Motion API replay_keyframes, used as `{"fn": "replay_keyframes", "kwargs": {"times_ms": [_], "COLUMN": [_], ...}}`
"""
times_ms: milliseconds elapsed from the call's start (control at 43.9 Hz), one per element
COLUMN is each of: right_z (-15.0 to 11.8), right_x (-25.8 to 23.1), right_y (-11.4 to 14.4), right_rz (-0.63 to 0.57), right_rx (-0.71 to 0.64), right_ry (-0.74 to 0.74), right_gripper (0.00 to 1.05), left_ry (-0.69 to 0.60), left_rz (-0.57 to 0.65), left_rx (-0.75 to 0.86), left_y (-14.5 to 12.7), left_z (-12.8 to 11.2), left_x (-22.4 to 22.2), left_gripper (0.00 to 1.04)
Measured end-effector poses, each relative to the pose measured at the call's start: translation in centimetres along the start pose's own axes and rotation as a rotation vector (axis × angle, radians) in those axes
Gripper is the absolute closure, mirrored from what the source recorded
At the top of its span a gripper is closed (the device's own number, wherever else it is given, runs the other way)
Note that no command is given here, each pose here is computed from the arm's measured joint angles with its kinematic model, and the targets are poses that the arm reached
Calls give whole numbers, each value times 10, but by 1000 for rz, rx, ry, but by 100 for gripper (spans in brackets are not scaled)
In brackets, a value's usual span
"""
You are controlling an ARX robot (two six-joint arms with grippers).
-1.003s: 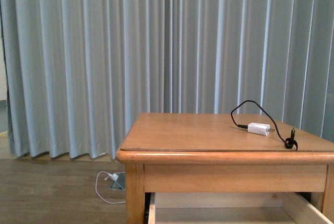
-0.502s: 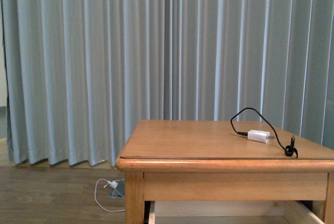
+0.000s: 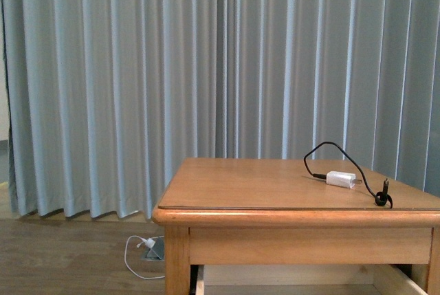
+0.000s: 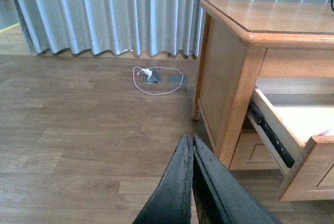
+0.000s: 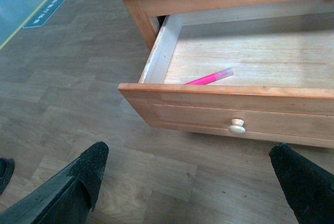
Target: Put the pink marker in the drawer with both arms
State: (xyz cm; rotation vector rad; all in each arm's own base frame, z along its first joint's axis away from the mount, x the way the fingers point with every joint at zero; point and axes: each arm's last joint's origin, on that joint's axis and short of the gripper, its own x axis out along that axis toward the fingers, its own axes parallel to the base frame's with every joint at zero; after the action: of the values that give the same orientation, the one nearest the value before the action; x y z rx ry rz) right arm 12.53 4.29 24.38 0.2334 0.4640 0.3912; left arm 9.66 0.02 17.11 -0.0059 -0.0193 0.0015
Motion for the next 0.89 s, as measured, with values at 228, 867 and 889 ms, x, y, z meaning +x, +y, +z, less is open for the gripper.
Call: {"fn": "replay_keyframes", "kwargs": {"times_ms": [228, 867, 889], "right_z": [0, 9, 8], "right_x": [0, 58, 61], "right_y": [0, -47, -50], "right_rz": [0, -213, -216], "right_rx": [0, -5, -5], "right_ry": [0, 226, 239], "right_gripper": [8, 8, 8], "left_ry": [-1, 0, -1], "left_rz": [0, 0, 0], "left_rx": [0, 2, 2], "left_y": [0, 0, 0], "left_z": [0, 0, 0], "left_x": [0, 0, 0], "left_gripper": [90, 6, 6]}}
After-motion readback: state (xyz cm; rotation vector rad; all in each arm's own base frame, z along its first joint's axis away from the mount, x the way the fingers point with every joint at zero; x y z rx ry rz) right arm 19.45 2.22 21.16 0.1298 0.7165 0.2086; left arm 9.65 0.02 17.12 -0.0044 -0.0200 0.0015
